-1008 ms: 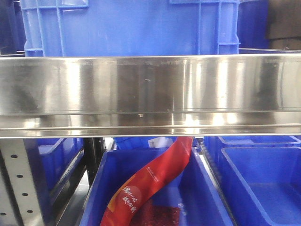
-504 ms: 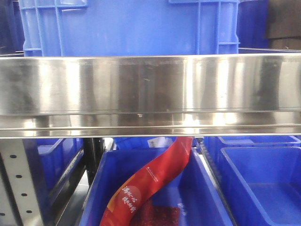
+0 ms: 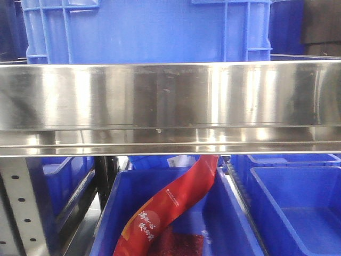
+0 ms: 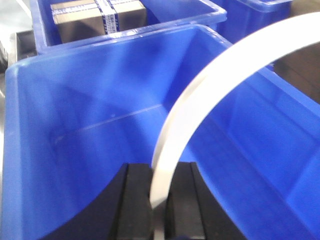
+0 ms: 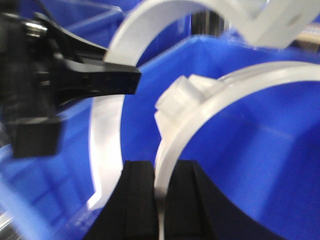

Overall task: Grab PVC pipe and place in blue bin
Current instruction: 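Move both grippers holding the pipe over an open blue bin, then lower the pipe into the blue bin and open both grippers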

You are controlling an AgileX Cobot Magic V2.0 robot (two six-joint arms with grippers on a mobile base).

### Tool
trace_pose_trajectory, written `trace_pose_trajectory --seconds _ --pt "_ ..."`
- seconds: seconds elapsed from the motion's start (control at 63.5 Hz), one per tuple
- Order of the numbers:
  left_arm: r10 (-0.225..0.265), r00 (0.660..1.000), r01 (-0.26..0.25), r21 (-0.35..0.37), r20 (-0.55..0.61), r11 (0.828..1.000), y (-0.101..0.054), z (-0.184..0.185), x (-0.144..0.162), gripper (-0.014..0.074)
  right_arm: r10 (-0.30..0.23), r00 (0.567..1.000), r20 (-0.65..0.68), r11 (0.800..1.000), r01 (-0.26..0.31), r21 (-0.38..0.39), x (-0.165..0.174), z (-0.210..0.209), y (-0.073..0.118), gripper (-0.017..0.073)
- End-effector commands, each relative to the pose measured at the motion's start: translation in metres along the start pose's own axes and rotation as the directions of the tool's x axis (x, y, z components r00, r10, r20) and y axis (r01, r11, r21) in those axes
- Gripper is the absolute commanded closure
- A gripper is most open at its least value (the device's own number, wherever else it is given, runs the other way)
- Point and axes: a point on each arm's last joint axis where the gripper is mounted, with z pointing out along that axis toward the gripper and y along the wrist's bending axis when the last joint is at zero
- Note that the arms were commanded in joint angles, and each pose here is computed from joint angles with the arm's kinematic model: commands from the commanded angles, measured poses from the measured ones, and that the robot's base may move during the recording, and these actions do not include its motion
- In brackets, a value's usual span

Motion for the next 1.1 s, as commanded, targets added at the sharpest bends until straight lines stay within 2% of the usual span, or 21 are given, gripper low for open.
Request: trace_pose_trajectory --seconds 0.0,0.11,0.252,0.346,0.425,0.488,0.567,0.661,0.724,0.787,0.882,0.945,1.039,1.087 --pt "-0.006 0.998 0.006 0.007 0.058 1.000 -0.002 -0.003 -0.007 0.0704 0.041 0.999 0.002 0.999 -0.041 0.029 -0.002 0.007 -0.012 0.0721" --pt "-0.006 0.999 0.005 0.007 0.054 1.000 -0.003 0.001 -0.006 0.0704 0.057 0.998 -0.005 0.997 -0.056 0.060 0.000 0.013 -0.026 0.0721" --pt "-0.005 0.999 0.005 0.006 0.038 1.000 -0.003 0.009 -0.003 0.0704 0.061 0.998 -0.002 0.996 -0.061 0.071 0.000 0.012 -0.030 0.0701" --pt "-0.010 1.000 0.009 0.010 0.026 1.000 -0.003 0.013 -0.001 0.0704 0.063 0.998 -0.014 0.996 -0.062 0.069 0.001 0.012 -0.030 0.0582" --pt "-0.012 1.000 0.011 0.012 0.025 1.000 -0.003 0.013 -0.001 0.0675 0.064 0.998 -0.025 0.996 -0.063 0.066 0.002 0.012 -0.029 0.0424" --pt "-0.012 1.000 0.011 0.012 0.025 1.000 -0.003 0.013 -0.001 0.0596 0.065 0.997 -0.031 0.996 -0.063 0.066 0.003 0.012 -0.029 0.0305" --pt "-0.012 1.000 0.011 0.012 0.023 1.000 -0.003 0.013 0.000 0.0481 0.065 0.997 -0.030 0.996 -0.063 0.066 0.002 0.012 -0.029 0.0216" --pt "-0.012 1.000 0.011 0.012 0.022 1.000 -0.003 0.013 0.000 0.0288 0.065 0.997 -0.033 0.996 -0.063 0.065 0.003 0.012 -0.029 0.0197" --pt "-0.012 1.000 0.011 0.012 0.022 1.000 -0.003 0.013 0.000 0.0200 0.065 0.997 -0.037 0.996 -0.063 0.065 0.003 0.012 -0.029 0.0200" --pt "-0.012 1.000 0.011 0.012 0.022 1.000 -0.003 0.013 0.000 0.0162 0.065 0.997 -0.036 0.996 -0.063 0.065 0.003 0.012 -0.029 0.0200" --pt "-0.012 1.000 0.011 0.012 0.019 1.000 -0.003 0.011 -0.001 0.0176 0.064 0.997 -0.032 0.996 -0.062 0.065 0.002 0.010 -0.029 0.0200" --pt "-0.013 1.000 0.013 0.013 0.020 1.000 -0.003 0.004 -0.004 0.0229 0.062 0.998 -0.021 0.996 -0.060 0.063 0.000 0.005 -0.027 0.0207" --pt "-0.017 0.999 0.016 0.017 0.030 1.000 -0.003 -0.004 -0.007 0.0384 0.058 0.998 -0.005 0.996 -0.058 0.061 -0.004 -0.002 -0.026 0.0293" --pt "-0.017 0.999 0.016 0.017 0.032 1.000 -0.003 -0.006 -0.008 0.0474 0.057 0.998 0.003 0.997 -0.057 0.060 -0.005 -0.004 -0.025 0.0386"
